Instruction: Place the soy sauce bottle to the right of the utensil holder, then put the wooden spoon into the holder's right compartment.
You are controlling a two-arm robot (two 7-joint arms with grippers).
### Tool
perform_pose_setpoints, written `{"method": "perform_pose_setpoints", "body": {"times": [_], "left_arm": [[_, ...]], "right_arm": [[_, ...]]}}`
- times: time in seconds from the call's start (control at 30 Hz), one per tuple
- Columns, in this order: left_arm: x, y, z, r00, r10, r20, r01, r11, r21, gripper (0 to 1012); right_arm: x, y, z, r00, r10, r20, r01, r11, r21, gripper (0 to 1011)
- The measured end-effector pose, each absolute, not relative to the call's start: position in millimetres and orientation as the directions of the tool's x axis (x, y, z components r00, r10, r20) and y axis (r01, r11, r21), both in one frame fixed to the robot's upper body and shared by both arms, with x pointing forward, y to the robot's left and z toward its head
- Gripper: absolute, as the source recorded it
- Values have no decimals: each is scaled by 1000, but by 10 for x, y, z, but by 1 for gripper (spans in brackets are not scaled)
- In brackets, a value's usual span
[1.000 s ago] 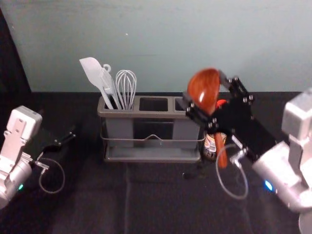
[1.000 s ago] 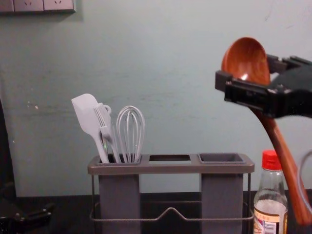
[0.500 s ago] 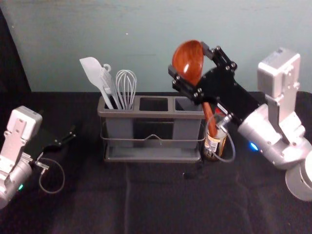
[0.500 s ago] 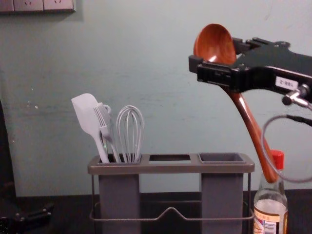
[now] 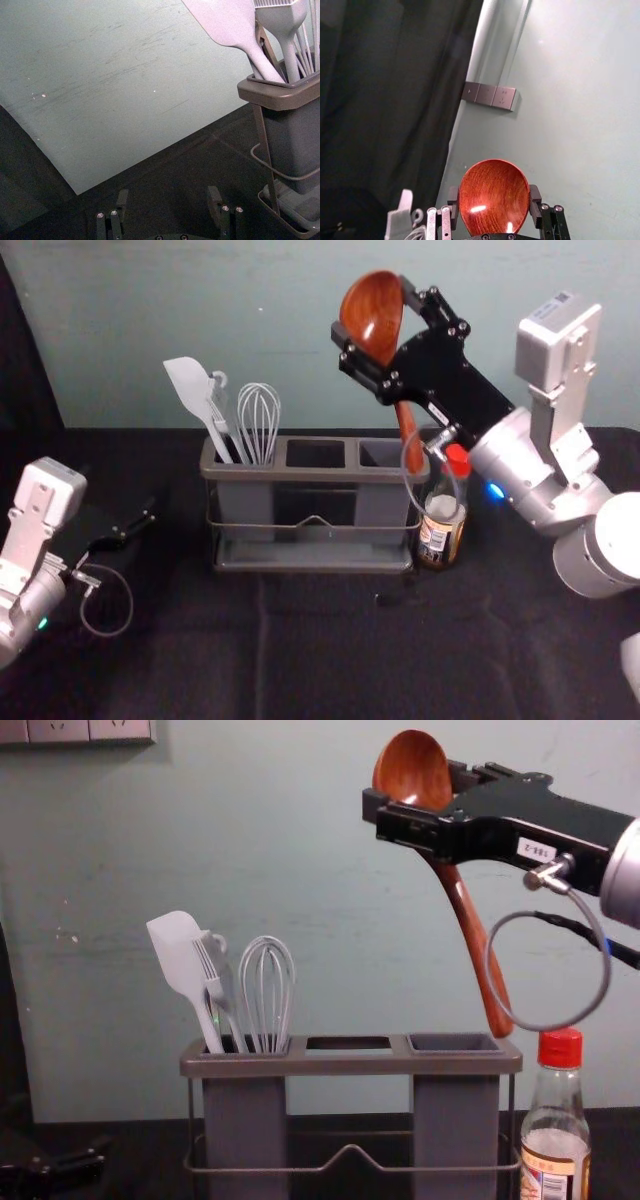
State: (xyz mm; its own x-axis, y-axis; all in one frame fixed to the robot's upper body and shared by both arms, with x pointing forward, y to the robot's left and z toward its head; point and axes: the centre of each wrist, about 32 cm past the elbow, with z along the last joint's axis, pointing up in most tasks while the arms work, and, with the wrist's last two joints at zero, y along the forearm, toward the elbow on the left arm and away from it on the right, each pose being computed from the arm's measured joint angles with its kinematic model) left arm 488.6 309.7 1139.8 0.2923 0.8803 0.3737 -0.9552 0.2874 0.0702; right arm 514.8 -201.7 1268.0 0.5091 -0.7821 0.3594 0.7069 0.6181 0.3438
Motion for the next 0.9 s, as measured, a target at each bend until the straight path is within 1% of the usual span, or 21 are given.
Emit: {"method": "perform_pose_setpoints", "body": {"times": [0.4,0.53,0.7,0.9], "left_arm": [[4886,3096,11398,292,880,374,-955,287,70,1011],[4886,3097,11398,292,880,374,-955,287,70,1012],[4886,3097,11398,292,880,374,-955,287,70,1011],[4886,3097,11398,292,880,374,-955,287,70,1012]], "right_arm": [[5383,-1956,12520,491,-810,319,701,585,407,837],[5436,-1934,12425,486,-819,305,696,574,431,837],[5499,-1904,12238,481,-832,277,683,553,477,838],[5510,-1888,12037,479,-835,270,663,546,513,837]]}}
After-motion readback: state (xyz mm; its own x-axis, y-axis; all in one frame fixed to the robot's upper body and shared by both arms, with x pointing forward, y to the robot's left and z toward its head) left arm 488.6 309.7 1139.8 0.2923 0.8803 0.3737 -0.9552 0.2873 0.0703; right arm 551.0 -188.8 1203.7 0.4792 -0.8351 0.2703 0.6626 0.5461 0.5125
